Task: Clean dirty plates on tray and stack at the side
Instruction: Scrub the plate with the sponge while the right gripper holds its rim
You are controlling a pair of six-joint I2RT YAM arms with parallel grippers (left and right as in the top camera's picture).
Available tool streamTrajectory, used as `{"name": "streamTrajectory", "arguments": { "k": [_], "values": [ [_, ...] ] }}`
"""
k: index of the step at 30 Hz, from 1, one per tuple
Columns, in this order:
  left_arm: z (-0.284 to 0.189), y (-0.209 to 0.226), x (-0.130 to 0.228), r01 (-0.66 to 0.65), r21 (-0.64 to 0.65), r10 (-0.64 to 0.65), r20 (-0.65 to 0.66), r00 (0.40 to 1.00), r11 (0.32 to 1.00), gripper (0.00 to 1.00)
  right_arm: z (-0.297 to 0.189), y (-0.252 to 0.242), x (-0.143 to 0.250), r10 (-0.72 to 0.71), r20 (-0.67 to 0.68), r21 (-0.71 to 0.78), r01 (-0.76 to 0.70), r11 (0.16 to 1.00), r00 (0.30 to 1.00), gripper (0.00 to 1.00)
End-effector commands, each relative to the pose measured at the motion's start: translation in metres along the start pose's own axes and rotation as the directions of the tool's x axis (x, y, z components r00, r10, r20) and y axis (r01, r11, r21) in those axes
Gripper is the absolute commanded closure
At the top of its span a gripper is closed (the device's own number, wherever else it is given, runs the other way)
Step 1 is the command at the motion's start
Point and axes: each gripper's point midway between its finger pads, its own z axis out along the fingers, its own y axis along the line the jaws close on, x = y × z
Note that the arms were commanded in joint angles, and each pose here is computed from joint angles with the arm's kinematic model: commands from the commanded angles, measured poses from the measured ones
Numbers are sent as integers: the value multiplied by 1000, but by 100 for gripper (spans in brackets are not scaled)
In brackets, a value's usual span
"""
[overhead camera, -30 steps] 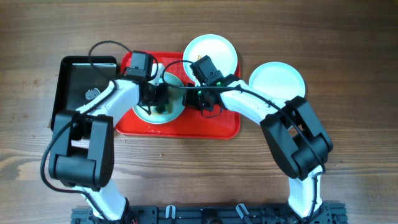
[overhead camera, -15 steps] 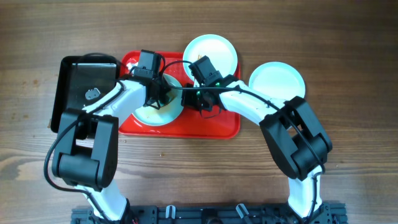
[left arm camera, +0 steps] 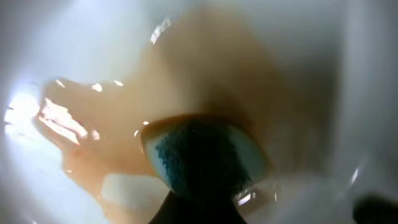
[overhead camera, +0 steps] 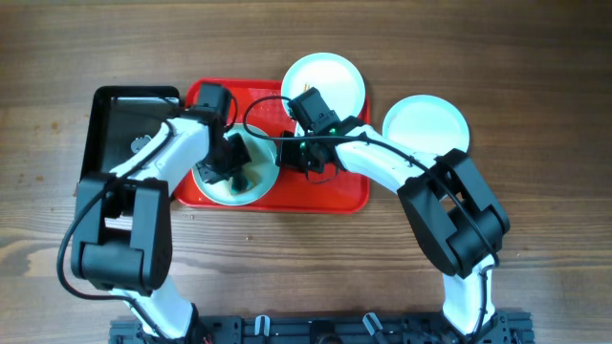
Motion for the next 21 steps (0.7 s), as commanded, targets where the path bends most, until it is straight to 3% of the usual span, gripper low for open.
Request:
{"name": "streamTrajectory", "arguments": {
  "k": [1, 6, 9, 10, 12, 18, 21],
  "values": [
    [34, 21, 55, -12, 68, 31, -272, 962, 998, 96, 6, -11, -11, 0, 41, 38, -1, 999, 999, 92],
    [29, 47, 35, 104, 73, -82, -253, 964, 992, 96, 14, -11, -19, 10, 83, 36, -13, 999, 996, 83],
    [28, 56, 29, 137, 74, -115, -243, 963, 988, 96, 27, -5, -12, -1, 49, -2, 1, 1000, 999, 84],
    [28, 57, 27, 139, 76, -117, -238, 964, 987, 96, 28, -5, -11, -3, 48, -2, 3, 1000, 999, 84],
    [29, 55, 20, 134, 89, -113, -211, 971, 987, 96, 28, -4, -10, -4, 44, -5, 4, 1000, 999, 95],
    [33, 46, -41, 84, 137, -90, 40, 995, 987, 96, 28, -5, -7, -3, 29, -4, 3, 1000, 1000, 96],
    [29, 73, -64, 239, 1, -236, 160, 958, 971, 96, 28, -6, -6, -1, 27, -2, 1, 1000, 1000, 95]
  ]
}}
